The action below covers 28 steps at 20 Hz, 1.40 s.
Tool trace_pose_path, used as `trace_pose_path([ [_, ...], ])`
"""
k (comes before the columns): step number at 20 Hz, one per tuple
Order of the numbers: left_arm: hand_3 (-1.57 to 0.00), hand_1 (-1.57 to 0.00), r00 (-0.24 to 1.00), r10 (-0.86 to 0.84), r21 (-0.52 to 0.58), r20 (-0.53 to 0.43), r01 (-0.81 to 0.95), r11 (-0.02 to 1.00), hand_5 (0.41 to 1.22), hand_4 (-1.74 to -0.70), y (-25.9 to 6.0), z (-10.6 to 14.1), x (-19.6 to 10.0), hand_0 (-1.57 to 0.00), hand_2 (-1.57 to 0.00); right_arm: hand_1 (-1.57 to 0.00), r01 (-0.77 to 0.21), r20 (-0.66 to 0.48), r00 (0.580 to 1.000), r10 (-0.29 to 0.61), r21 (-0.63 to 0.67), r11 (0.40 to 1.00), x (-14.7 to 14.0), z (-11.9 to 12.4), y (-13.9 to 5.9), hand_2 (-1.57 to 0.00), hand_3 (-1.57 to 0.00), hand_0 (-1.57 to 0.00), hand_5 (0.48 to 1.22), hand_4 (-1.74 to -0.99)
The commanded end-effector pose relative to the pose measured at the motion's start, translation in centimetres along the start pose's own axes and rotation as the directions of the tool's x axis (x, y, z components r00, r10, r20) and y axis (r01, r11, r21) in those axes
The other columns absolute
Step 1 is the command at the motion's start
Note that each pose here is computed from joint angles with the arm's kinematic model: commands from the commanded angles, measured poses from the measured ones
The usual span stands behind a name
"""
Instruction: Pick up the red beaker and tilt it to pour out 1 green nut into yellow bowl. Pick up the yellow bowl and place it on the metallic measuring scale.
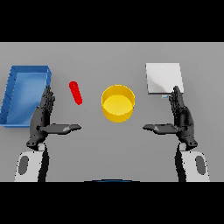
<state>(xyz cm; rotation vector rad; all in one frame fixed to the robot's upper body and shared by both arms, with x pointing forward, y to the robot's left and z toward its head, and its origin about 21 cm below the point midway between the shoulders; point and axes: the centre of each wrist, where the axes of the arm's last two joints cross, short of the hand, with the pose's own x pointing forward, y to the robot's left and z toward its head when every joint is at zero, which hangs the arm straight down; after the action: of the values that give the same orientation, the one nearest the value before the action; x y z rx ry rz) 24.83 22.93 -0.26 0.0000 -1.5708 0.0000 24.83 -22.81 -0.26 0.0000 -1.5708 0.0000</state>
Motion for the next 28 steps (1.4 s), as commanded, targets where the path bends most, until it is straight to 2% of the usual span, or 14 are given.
trace_pose_path([
  [1, 0.0, 0.0, 1.0, 0.001, 0.0, 0.0, -0.001, 1.0, 0.652, -1.2, -0.1, 0.0, 0.0, 0.0, 0.0, 0.0, 0.001, 0.0, 1.0, -0.001, 0.0, 1.0, 0.0, 0.0, 0.1, 0.0, 0.0, 0.0, 0.681, -1.245],
  [6, 0.0, 0.0, 1.0, 0.004, -0.002, 0.0, -0.004, 1.0, 0.652, -1.2, -0.6, -0.1, 0.1, 0.0, 0.0, 0.0, 0.003, -0.006, 1.0, -0.003, 0.005, 1.0, 0.1, -0.5, 0.5, 0.0, 0.0, 0.0, 0.681, -1.245],
  [7, 0.0, 0.0, 0.997, -0.073, -0.027, 0.021, 0.074, 0.997, 0.652, -1.2, -0.5, 0.7, 0.5, 0.0, 0.0, 0.0, -0.143, 0.08, 0.987, 0.142, 0.008, 0.99, 0.5, 0.3, 0.2, 0.0, 0.0, 0.0, 0.681, -1.245],
  [8, 0.0, 0.0, 0.992, -0.12, -0.048, 0.039, 0.121, 0.991, 0.649, -1.21, -0.9, 1.2, 0.9, 0.0, 0.0, 0.0, -0.226, 0.127, 0.967, 0.222, 0.016, 0.974, 0.6, 1.1, 0.3, 0.0, 0.0, 0.0, 0.678, -1.242],
  [10, 0.0, 0.0, 0.987, -0.16, -0.065, 0.028, 0.162, 0.985, 0.654, -1.22, -1.2, 2.0, 1.4, 0.0, 0.0, 0.0, -0.3, 0.141, 0.945, 0.294, 0.021, 0.954, 1.0, 1.8, 0.8, 0.0, 0.0, 0.0, 0.679, -1.235],
  [12, 0.0, 0.0, 0.983, -0.183, -0.074, 0.021, 0.184, 0.98, 0.66, -1.22, -1.1, 2.2, 1.7, 0.0, 0.0, 0.0, -0.321, 0.152, 0.937, 0.314, 0.025, 0.947, 1.1, 2.2, 1.1, 0.0, 0.0, 0.0, 0.678, -1.235],
  [17, 0.0, 0.0, 0.982, -0.191, -0.124, 0.006, 0.19, 0.974, 0.691, -1.28, -2.4, 1.7, 1.6, 0.0, 0.0, 0.0, -0.271, 0.149, 0.954, 0.262, 0.048, 0.961, 1.4, 2.2, 0.9, 0.0, 0.0, 0.0, 0.68, -1.265],
  [19, 0.0, 0.0, 0.982, -0.185, -0.127, -0.027, 0.18, 0.975, 0.713, -1.33, -2.2, 0.0, 1.2, 0.0, 0.0, 0.0, -0.257, 0.159, 0.956, 0.246, 0.055, 0.965, 1.1, 2.6, 1.0, 0.0, 0.0, 0.0, 0.679, -1.28],
  [22, 0.0, 0.0, 0.978, -0.206, -0.141, -0.025, 0.2, 0.969, 0.738, -1.38, -2.3, -1.8, 0.7, 0.0, 0.0, 0.0, -0.251, 0.159, 0.958, 0.241, 0.046, 0.967, 1.4, 2.4, 0.8, 0.0, 0.0, 0.0, 0.678, -1.304],
  [28, 0.0, 0.0, 0.973, -0.215, -0.128, -0.087, 0.203, 0.971, 0.72, -1.35, -3.0, -5.3, -1.1, 0.0, 0.0, 0.0, -0.239, 0.135, 0.964, 0.23, 0.05, 0.97, 1.3, 2.3, 0.7, 0.0, 0.0, 0.0, 0.687, -1.337],
])
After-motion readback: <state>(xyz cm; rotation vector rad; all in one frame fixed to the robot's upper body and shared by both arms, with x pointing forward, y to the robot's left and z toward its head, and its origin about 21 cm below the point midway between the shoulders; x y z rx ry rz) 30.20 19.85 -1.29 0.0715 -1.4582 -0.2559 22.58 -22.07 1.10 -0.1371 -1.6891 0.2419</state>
